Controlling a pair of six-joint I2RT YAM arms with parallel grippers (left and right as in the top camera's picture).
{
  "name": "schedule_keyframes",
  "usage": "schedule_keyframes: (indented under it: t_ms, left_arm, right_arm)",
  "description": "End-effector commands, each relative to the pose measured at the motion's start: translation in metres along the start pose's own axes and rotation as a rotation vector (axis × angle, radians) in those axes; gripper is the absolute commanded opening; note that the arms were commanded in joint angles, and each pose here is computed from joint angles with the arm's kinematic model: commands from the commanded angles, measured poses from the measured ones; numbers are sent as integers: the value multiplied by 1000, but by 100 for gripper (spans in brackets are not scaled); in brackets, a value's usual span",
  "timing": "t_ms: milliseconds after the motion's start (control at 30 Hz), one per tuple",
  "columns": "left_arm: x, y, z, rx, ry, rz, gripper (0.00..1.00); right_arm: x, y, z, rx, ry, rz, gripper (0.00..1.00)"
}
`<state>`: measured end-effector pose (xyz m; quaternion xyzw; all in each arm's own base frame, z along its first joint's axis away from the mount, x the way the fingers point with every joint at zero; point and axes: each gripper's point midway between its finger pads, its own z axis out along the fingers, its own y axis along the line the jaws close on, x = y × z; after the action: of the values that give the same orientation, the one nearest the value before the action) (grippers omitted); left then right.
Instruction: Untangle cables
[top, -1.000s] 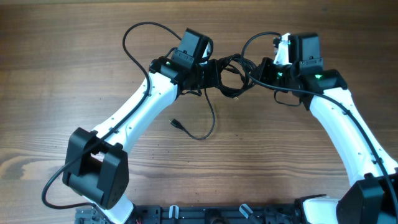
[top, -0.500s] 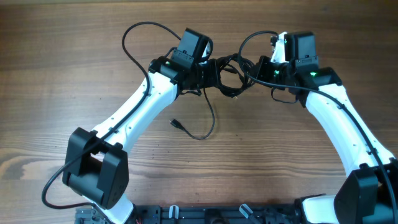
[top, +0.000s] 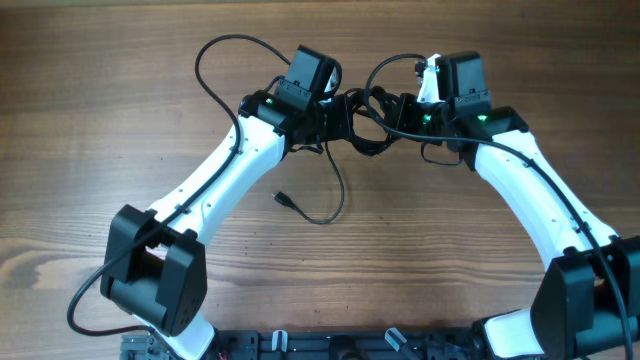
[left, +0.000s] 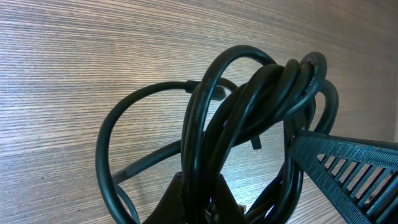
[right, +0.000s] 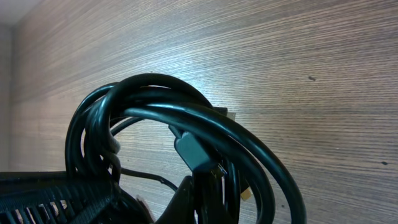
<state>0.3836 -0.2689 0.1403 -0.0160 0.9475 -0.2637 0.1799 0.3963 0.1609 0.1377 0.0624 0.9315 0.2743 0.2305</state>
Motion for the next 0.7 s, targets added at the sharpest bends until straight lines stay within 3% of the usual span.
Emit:
schedule_keyframes:
  t_ms: [0,533,667]
  left_arm:
    - [-2,-18,-15,64,-15,13,4]
    - [6,-34,-17,159,38,21,4]
    - [5,-33,-16,150,30,20,4]
  right_arm:
    - [-2,8,6,-36,4,-13,4]
    - [-5,7,19,-53,5,-17,4]
    - [-15,28,0,-126,-39,-68,4]
